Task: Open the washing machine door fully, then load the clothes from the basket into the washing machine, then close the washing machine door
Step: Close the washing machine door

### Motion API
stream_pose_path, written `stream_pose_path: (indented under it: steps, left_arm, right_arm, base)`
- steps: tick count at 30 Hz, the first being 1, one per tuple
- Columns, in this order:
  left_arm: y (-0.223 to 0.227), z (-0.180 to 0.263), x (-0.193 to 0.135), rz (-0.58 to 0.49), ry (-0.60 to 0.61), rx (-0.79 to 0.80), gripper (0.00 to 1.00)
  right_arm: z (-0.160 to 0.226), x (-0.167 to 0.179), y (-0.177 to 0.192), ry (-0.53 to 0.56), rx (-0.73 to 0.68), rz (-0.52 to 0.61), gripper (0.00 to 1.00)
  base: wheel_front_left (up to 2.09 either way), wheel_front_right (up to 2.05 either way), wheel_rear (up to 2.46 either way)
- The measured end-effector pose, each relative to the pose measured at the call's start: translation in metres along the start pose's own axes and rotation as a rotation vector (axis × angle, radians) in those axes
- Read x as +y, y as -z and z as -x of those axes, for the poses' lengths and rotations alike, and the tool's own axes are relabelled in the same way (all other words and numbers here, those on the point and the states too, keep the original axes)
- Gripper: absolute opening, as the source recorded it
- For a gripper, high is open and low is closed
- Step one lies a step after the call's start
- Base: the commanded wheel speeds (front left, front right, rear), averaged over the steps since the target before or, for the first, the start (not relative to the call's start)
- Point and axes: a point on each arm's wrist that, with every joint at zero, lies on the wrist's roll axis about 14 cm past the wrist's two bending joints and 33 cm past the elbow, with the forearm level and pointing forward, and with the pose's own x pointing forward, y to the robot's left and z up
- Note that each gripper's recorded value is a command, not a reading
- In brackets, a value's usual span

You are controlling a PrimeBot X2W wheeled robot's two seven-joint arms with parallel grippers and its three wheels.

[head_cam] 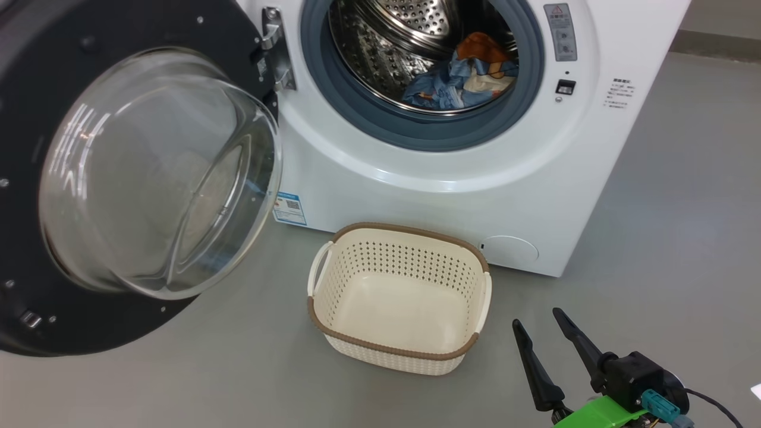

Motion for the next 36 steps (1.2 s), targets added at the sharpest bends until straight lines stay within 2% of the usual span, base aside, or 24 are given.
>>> stream_pose_path:
  steps: [7,16,30,36]
  left_arm:
    - [0.018,-0.011,0.025,0.099,-0.123,0.094,0.0]
    - [0.054,-0.013,0.023,0.188,-0.113,0.24,0.0]
    - [0.092,-0.006,0.019,0.204,-0.082,0.388,0.0]
    - [0.103,-0.003,0.021,0.179,-0.085,0.422,0.0]
  right_arm:
    - [0.006,-0.013,0.004,0.038,0.011,0.012,1.0]
    - [0.013,-0.025,0.0,0.077,0.003,0.024,1.0]
    - [0.019,-0.032,0.002,0.102,0.009,0.024,1.0]
    - [0.022,-0.036,0.004,0.115,0.016,0.031,1.0]
  base:
    - [0.0,0.0,0.0]
    - [0.0,0.0,0.0]
    - [0.0,0.0,0.0]
    - [0.0,0.0,0.0]
